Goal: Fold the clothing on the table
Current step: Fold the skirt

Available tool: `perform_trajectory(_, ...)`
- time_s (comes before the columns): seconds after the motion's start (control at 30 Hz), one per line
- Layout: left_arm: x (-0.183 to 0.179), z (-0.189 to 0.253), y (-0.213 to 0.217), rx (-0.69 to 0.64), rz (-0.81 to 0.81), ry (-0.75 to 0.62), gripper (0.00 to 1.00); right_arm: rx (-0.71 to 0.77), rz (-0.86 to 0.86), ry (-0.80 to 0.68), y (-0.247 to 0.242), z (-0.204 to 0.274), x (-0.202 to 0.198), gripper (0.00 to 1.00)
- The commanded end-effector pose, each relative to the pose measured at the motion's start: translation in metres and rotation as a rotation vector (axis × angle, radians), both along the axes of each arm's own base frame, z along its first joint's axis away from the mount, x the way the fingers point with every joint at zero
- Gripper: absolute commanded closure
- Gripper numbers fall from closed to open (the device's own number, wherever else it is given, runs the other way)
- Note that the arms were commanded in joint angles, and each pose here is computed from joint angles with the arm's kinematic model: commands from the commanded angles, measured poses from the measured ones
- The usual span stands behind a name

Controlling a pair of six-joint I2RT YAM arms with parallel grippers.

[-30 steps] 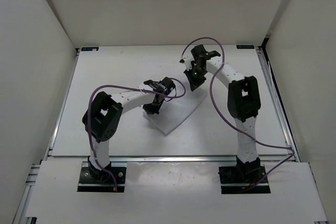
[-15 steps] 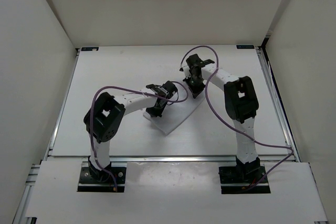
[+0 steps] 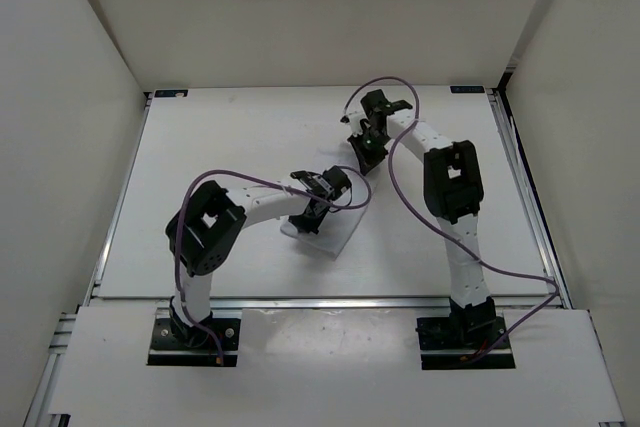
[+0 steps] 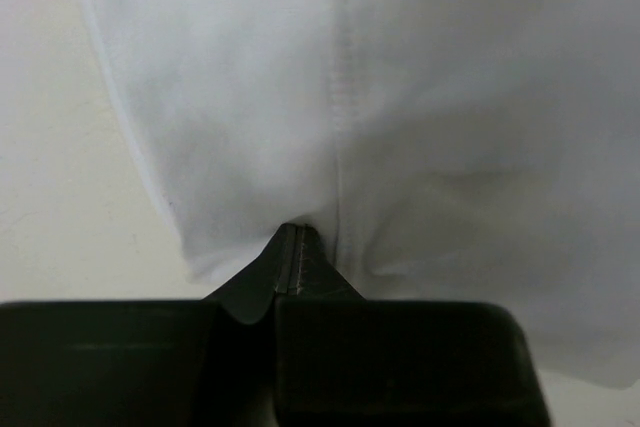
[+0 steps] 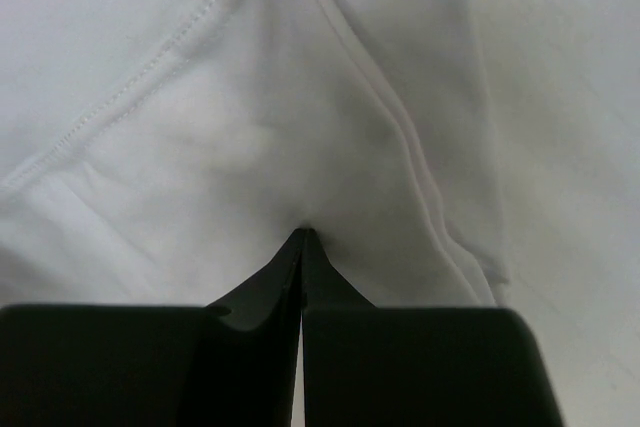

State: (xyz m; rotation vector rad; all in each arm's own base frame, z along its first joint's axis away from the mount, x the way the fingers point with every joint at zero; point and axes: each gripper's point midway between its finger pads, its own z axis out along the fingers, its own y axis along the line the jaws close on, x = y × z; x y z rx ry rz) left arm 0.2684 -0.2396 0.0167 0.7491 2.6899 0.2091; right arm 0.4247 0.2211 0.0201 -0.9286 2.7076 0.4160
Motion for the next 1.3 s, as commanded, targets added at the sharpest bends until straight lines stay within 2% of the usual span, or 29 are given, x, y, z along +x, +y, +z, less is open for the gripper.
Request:
perform_trajectory(0.0, -0.049, -0.021, -0.032, -0.105, -0.043, 0.17, 1.0, 0.089, 0.11, 0.052, 0.023, -0.003, -0.006, 1.0)
perform_trajectory(0.17, -0.075, -0.014, -0.073, -0.173, -0.142, 0.198, 1.0, 0.307, 0.196, 0.135, 0.059, 0.022, -0.028, 0.99)
perform_trajectory(0.27, -0.081, 0.005, -0.1, -0.273, -0.181, 0.175, 1.0, 0.394, 0.225, 0.119, 0.067, 0.045, -0.031, 0.96)
perform_trajectory(0.37, -0.071, 0.03, -0.119, -0.385, -0.175, 0.118, 1.0, 0.475, 0.244, 0.096, 0.066, 0.078, -0.03, 0.94)
perform_trajectory(0.47, -0.049, 0.06, -0.115, -0.448, -0.113, 0.032, 1.0, 0.548, 0.242, 0.006, 0.055, 0.131, -0.024, 0.88)
perform_trajectory(0.5, -0.045, 0.072, -0.11, -0.462, -0.099, 0.008, 1.0, 0.561, 0.212, -0.016, 0.043, 0.141, -0.017, 0.8)
perform_trajectory(0.57, -0.034, 0.085, -0.094, -0.465, -0.058, -0.031, 1.0, 0.591, 0.151, 0.003, 0.025, 0.159, -0.032, 0.51)
perform_trajectory(0.6, -0.034, 0.092, -0.087, -0.47, -0.048, -0.037, 1.0, 0.612, 0.121, 0.051, 0.015, 0.155, -0.043, 0.45)
perform_trajectory(0.63, -0.029, 0.097, -0.079, -0.468, -0.034, -0.05, 1.0, 0.632, 0.097, 0.05, 0.004, 0.166, -0.051, 0.34)
perform_trajectory(0.67, -0.032, 0.099, -0.073, -0.462, -0.026, -0.042, 0.89, 0.662, 0.079, 0.092, 0.001, 0.168, -0.071, 0.27)
perform_trajectory(0.7, -0.036, 0.1, -0.07, -0.478, -0.025, -0.022, 0.83, 0.667, 0.043, 0.169, -0.008, 0.153, -0.09, 0.25)
perform_trajectory(0.73, -0.034, 0.1, -0.062, -0.502, 0.009, -0.018, 0.71, 0.665, 0.033, 0.17, -0.015, 0.155, -0.099, 0.22)
perform_trajectory(0.8, -0.045, 0.094, -0.059, -0.576, 0.059, 0.048, 0.61, 0.645, -0.038, 0.27, -0.027, 0.131, -0.125, 0.22)
perform_trajectory(0.83, -0.05, 0.087, -0.049, -0.598, 0.083, 0.069, 0.55, 0.649, -0.049, 0.275, -0.03, 0.129, -0.131, 0.2)
perform_trajectory(0.87, -0.058, 0.073, -0.04, -0.61, 0.129, 0.118, 0.51, 0.649, -0.07, 0.304, -0.032, 0.12, -0.144, 0.12)
perform_trajectory(0.9, -0.06, 0.081, -0.043, -0.685, 0.152, 0.126, 0.47, 0.631, -0.095, 0.333, -0.035, 0.106, -0.154, 0.08)
perform_trajectory(0.93, -0.066, 0.074, -0.035, -0.726, 0.178, 0.157, 0.45, 0.634, -0.087, 0.322, -0.035, 0.107, -0.16, 0.07)
perform_trajectory(0.97, -0.072, 0.059, -0.021, -0.742, 0.271, 0.195, 0.42, 0.625, -0.094, 0.343, -0.034, 0.101, -0.174, 0.01)
perform_trajectory(1.0, -0.071, 0.072, -0.027, -0.853, 0.306, 0.2, 0.41, 0.608, -0.106, 0.348, -0.037, 0.093, -0.185, 0.01)
perform_trajectory(1.1, -0.08, 0.067, -0.016, -1.002, 0.411, 0.2, 0.34, 0.589, -0.098, 0.386, -0.037, 0.08, -0.215, 0.01)
perform_trajectory(1.13, -0.081, 0.064, -0.012, -1.02, 0.428, 0.175, 0.31, 0.592, -0.112, 0.385, -0.039, 0.078, -0.216, 0.01)
perform_trajectory(1.27, -0.094, 0.052, -0.023, -1.091, 0.493, 0.216, 0.3, 0.627, -0.23, 0.428, -0.054, 0.066, -0.226, 0.01)
